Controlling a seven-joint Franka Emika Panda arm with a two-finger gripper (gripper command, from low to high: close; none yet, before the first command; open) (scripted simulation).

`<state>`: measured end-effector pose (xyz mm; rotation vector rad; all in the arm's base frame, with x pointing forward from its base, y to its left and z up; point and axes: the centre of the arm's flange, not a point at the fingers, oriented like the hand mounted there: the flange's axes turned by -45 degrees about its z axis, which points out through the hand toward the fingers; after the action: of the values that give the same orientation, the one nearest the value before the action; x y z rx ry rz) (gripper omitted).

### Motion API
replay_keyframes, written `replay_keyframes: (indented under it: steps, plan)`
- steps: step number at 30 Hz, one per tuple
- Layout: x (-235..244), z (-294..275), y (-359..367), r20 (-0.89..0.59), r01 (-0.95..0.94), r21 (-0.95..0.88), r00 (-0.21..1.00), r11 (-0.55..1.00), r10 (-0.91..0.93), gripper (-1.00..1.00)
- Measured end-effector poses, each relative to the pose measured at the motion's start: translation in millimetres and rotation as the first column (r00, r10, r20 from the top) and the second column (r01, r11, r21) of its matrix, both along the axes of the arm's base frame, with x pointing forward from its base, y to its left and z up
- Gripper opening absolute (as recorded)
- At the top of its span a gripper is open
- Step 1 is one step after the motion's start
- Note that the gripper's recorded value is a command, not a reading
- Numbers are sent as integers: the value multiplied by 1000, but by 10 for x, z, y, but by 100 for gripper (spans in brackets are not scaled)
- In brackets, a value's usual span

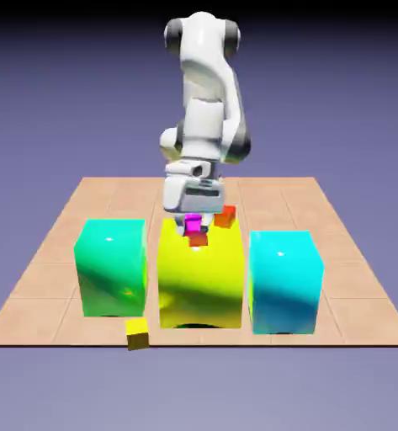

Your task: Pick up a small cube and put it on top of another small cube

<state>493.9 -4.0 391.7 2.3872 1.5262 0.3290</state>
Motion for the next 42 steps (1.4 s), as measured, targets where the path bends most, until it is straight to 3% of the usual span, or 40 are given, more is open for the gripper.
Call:
replay_keyframes:
  steps: [11,23,32,42]
  plan:
    - [413,-454,-153,-299,-470,-89,854,878,426,0]
    - [768,-977,-391,-517,-846,88,412,526,750,0]
    - [965,-1365,-635,-512,-936,304,-3,178,859,0]
    - [1112,-1782,-974,-338,-838,495,-427,-228,839,0]
